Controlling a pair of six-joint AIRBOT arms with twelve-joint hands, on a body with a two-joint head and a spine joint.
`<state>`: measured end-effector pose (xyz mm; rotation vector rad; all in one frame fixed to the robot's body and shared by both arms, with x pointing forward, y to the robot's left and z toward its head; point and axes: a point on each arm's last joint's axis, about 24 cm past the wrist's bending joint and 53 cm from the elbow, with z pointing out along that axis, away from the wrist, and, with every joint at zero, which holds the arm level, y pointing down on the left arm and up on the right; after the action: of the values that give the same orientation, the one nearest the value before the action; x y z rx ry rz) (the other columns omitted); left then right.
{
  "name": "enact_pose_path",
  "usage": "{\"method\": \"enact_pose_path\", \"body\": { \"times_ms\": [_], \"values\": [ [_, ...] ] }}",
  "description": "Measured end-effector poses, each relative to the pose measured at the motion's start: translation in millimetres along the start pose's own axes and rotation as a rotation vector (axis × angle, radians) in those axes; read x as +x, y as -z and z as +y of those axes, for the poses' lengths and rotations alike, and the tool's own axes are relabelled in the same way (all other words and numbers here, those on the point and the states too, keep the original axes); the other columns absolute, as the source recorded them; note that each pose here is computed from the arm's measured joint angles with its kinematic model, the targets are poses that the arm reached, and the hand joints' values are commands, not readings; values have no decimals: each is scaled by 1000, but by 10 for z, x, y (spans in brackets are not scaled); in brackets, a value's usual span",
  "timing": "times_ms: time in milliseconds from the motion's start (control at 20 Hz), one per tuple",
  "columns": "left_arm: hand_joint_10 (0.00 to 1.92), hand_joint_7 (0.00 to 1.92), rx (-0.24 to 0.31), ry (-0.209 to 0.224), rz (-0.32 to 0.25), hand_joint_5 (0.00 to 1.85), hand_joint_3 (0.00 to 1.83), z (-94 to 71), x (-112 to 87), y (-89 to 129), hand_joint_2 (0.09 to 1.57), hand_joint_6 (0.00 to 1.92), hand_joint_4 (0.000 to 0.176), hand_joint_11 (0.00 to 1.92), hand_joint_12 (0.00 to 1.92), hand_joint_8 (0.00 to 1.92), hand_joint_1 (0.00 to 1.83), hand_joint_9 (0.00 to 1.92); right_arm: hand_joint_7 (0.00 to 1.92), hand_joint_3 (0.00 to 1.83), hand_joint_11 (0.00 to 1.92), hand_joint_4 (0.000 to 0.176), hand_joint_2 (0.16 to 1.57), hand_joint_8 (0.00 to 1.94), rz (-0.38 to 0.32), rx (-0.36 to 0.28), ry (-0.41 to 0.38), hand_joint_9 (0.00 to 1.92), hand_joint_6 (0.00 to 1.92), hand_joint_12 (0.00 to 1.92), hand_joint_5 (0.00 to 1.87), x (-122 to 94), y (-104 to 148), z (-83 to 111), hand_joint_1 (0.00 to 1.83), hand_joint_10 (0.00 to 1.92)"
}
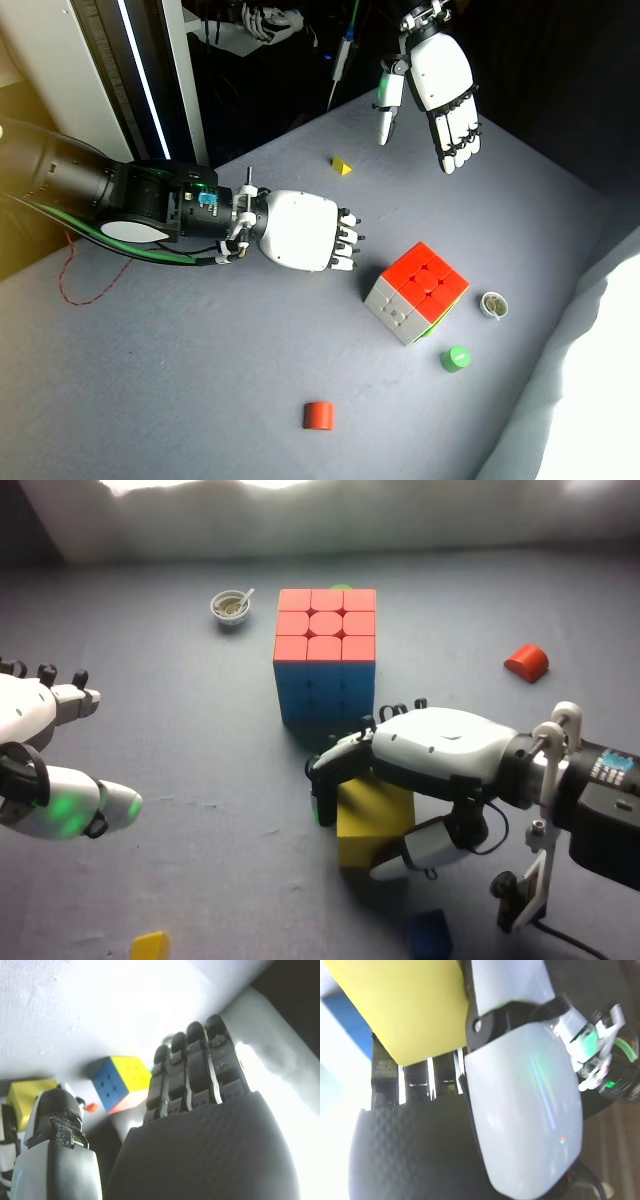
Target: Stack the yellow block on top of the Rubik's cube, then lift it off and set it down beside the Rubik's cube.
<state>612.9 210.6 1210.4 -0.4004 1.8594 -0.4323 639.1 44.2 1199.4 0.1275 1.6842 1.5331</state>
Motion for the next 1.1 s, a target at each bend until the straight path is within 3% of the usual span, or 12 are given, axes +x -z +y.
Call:
{"method": "enact_pose_path", "body": {
  "times_ms": [400,750,800,850,900,950,1000,1100],
  "values": [
    [7,177,1,3,1,136,2,-4,-1,0,1170,3,0,165,33,6,221,201,847,1,616,0,1201,1127,-5,-9,23,758,1306,1813,661,-28,-31,-12,1475,1325],
    [0,162,0,3,1,131,2,-1,1,0,1178,2,0,137,19,0,207,164,705,1,588,0,1262,1329,5,-6,46,604,1466,1912,551,-30,-13,-23,1460,1483],
    [0,157,-1,3,1,132,3,0,0,0,1181,2,0,129,15,0,211,156,713,0,397,0,1301,1413,6,-4,48,532,1559,1511,555,-35,-10,-28,1185,966],
    [7,169,-1,3,1,141,0,0,0,0,1176,5,0,143,21,5,222,173,713,0,352,0,1311,1431,7,-2,52,583,1594,1384,542,-41,-4,-34,1127,647],
    [14,193,0,3,1,159,0,-1,1,0,1168,10,0,160,28,13,247,198,595,0,305,0,1282,746,6,2,61,585,793,1328,501,-60,10,-46,1189,498],
    [13,192,-1,3,0,160,0,2,-1,0,1174,8,0,161,28,9,234,202,665,0,300,0,1272,364,5,6,61,611,397,1257,583,-73,18,-57,1192,371],
    [9,185,-1,3,0,155,2,2,-1,0,1177,4,0,156,26,5,223,197,737,0,318,0,1247,174,6,9,63,658,204,1230,664,-73,22,-67,1218,271],
    [0,146,0,3,1,109,4,-1,1,0,1185,0,0,125,12,0,182,162,738,0,265,0,1232,29,10,13,68,674,46,1225,679,-65,34,-88,1210,123]
  ]
}}
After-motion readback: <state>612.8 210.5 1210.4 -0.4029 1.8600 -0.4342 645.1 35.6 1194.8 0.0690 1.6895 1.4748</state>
